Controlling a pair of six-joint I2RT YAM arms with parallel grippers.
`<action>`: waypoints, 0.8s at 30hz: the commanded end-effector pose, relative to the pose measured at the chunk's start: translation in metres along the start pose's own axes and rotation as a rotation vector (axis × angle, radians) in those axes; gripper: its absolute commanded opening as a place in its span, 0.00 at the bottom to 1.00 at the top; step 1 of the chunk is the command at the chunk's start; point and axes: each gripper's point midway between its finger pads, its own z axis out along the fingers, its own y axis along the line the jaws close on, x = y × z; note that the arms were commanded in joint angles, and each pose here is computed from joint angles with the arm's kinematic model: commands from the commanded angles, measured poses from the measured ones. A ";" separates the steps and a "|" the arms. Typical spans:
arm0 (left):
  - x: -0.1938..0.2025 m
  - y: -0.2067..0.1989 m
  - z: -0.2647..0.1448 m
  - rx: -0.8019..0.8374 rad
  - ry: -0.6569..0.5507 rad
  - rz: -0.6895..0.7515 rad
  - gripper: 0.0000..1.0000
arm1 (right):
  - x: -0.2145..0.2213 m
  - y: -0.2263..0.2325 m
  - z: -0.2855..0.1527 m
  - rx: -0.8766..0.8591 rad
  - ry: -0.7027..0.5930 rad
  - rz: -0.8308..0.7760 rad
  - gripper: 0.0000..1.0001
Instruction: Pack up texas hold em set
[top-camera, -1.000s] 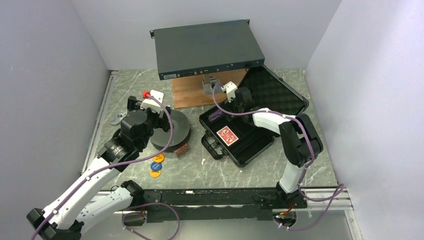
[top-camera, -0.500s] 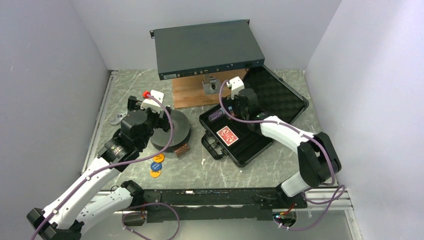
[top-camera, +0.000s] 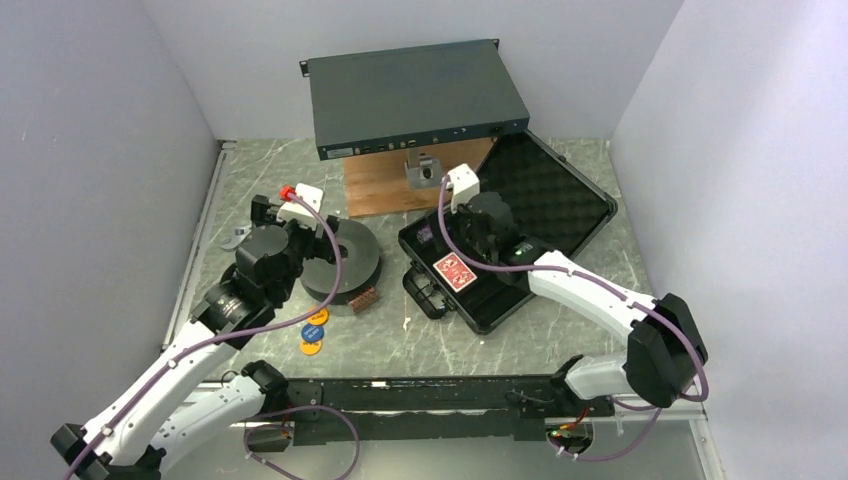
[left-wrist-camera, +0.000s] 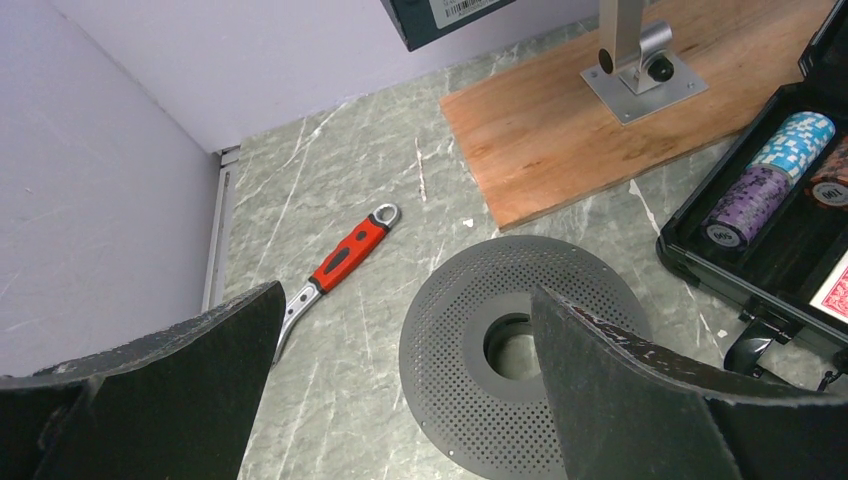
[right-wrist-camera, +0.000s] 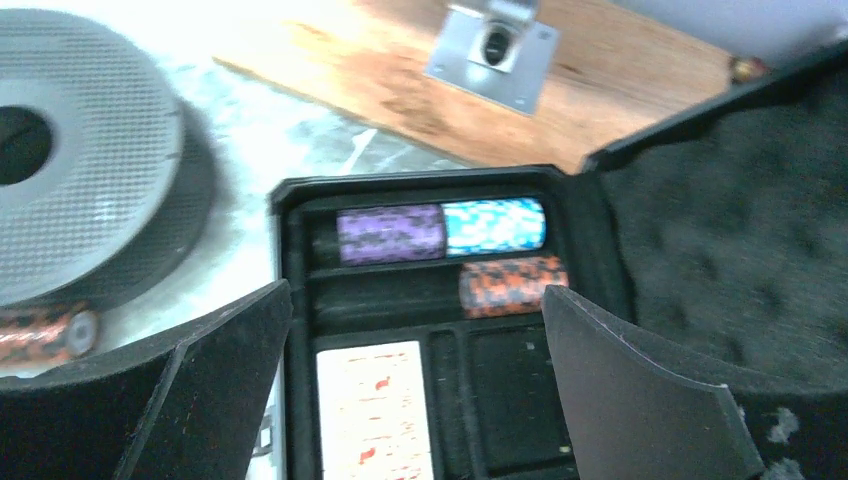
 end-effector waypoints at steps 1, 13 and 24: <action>-0.018 0.006 -0.004 -0.013 -0.074 -0.025 1.00 | -0.014 0.042 -0.019 -0.127 -0.033 -0.006 0.99; -0.022 0.021 -0.014 -0.062 -0.089 -0.034 1.00 | -0.024 0.137 -0.054 -0.331 -0.064 -0.014 1.00; -0.021 0.025 -0.014 -0.089 -0.080 -0.031 1.00 | -0.021 0.175 -0.055 -0.345 0.034 0.242 1.00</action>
